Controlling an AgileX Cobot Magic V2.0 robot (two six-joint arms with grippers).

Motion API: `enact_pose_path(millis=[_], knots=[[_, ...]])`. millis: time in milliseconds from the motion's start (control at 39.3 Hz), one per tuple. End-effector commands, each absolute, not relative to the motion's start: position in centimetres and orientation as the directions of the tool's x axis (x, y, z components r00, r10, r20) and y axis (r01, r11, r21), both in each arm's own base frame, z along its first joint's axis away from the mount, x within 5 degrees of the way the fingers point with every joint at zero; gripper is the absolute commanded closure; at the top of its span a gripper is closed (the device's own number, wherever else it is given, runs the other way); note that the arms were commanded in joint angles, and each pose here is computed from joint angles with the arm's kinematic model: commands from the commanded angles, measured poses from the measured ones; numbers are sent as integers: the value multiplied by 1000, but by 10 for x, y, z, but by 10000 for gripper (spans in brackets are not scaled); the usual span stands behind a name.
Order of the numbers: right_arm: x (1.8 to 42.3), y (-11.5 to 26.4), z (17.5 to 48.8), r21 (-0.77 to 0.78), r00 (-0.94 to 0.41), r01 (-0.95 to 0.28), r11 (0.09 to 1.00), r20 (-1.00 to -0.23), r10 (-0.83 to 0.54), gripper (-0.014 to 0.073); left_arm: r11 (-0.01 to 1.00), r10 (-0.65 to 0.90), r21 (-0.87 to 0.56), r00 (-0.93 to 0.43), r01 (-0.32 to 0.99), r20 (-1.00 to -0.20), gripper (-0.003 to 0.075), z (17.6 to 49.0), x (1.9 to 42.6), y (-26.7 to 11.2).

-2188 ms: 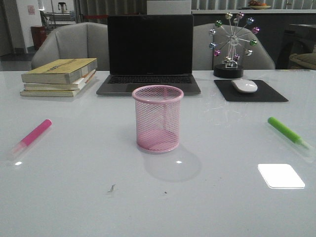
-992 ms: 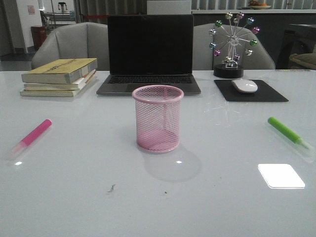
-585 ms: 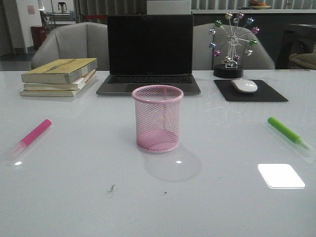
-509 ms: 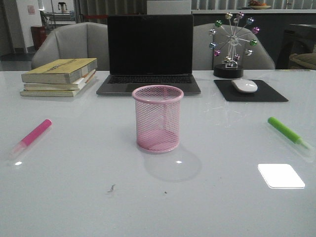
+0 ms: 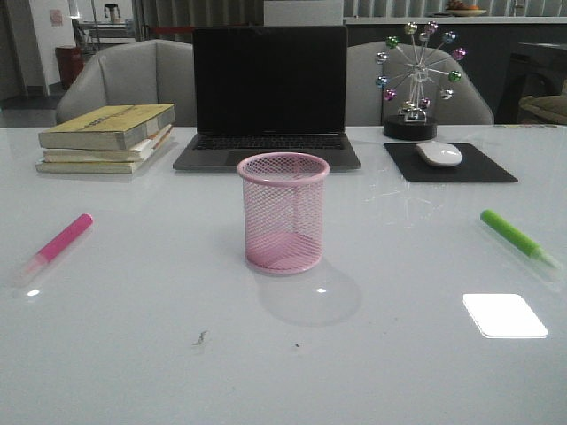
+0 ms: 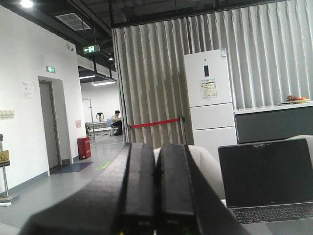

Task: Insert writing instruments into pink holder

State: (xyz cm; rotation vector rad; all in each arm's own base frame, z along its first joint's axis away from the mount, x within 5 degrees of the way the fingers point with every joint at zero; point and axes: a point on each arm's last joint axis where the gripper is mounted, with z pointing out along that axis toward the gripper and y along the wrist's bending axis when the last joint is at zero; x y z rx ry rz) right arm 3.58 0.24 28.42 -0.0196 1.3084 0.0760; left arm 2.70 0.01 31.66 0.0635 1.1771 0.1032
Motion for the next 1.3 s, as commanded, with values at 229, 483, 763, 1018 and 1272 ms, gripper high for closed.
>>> enact_pose_path(millis=[229,483,763,1018,1272], knots=[[49,3,349,18,239,-65,998,-971,33,544,994,112,99,410,-54,-905,621,377,48,1],[95,6,370,17,115,-62,998,-993,24,544,994,112,104,286,-41,-952,620,393,97,1],[159,9,335,18,-164,-58,998,-986,9,545,994,110,110,16,-11,-994,617,357,166,1],[184,11,310,19,-313,-56,998,-950,0,427,996,88,85,-109,35,-990,412,334,194,-5],[184,11,310,17,-317,-57,998,-948,-2,70,998,63,59,-106,37,-992,314,334,194,-7]])
